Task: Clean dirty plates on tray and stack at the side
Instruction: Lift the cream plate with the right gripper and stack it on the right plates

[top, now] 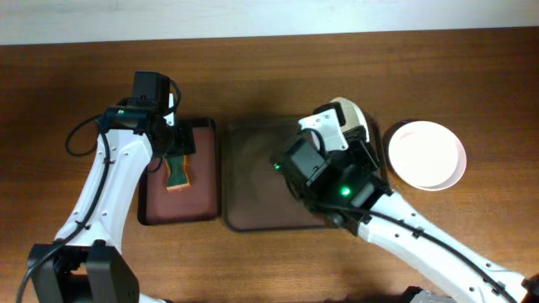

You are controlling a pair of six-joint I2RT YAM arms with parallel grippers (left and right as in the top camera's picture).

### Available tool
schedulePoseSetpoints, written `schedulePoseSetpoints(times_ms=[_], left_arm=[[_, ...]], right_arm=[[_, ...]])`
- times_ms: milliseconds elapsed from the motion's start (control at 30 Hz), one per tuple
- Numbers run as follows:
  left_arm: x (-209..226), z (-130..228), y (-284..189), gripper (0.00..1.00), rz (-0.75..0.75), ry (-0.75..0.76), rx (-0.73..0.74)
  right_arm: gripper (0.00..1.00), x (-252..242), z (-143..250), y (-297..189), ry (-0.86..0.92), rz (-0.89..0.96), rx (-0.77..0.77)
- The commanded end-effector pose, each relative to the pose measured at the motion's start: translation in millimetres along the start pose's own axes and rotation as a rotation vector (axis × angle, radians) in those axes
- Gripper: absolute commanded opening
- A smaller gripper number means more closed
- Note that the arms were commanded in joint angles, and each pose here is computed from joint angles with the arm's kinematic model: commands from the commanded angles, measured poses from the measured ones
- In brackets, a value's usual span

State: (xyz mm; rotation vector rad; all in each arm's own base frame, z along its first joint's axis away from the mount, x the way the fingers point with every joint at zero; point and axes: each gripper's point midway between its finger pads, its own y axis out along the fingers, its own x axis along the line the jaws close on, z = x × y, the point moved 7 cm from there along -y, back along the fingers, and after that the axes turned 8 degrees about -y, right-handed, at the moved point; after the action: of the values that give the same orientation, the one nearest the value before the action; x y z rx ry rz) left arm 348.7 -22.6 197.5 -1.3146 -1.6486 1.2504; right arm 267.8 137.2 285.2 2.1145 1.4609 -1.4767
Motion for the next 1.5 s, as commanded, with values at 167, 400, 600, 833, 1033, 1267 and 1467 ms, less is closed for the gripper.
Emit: schedulePoseSetpoints(times_ms=[167,400,600,833,1033,1267,1467], left_arm=[[3,5,1,0.69,0.009,-0.015,0.0],[2,5,1,0.68,0.01,-0.015,-0.001],[3,5,1,0.68,0.009,-0.015,0.001],[3,5,1,0.68,0.008,-0.015,0.002],[3,6,1,0.68,0.007,-0.015,0.005],[3,6,1,0.68,0.007,-0.014,0.006],[3,7,1,0.68,0.006,-0.014,0.009]], right_arm=[[0.04,-23,-9,-12,0.019,0.156,-0.043],[0.04,-24,-10,-12,0.026,0.163,-0.046],[0.08,5,7,26,0.396,-0.32,0.136],[0.91,-6,93,89,0.746,-0.735,0.681],[0.92,56,167,93,0.867,-0.77,0.955],[0.58,87,189,100,0.95,-0.768,0.933],[0.42,98,196,103,0.986,-0.762,0.904]])
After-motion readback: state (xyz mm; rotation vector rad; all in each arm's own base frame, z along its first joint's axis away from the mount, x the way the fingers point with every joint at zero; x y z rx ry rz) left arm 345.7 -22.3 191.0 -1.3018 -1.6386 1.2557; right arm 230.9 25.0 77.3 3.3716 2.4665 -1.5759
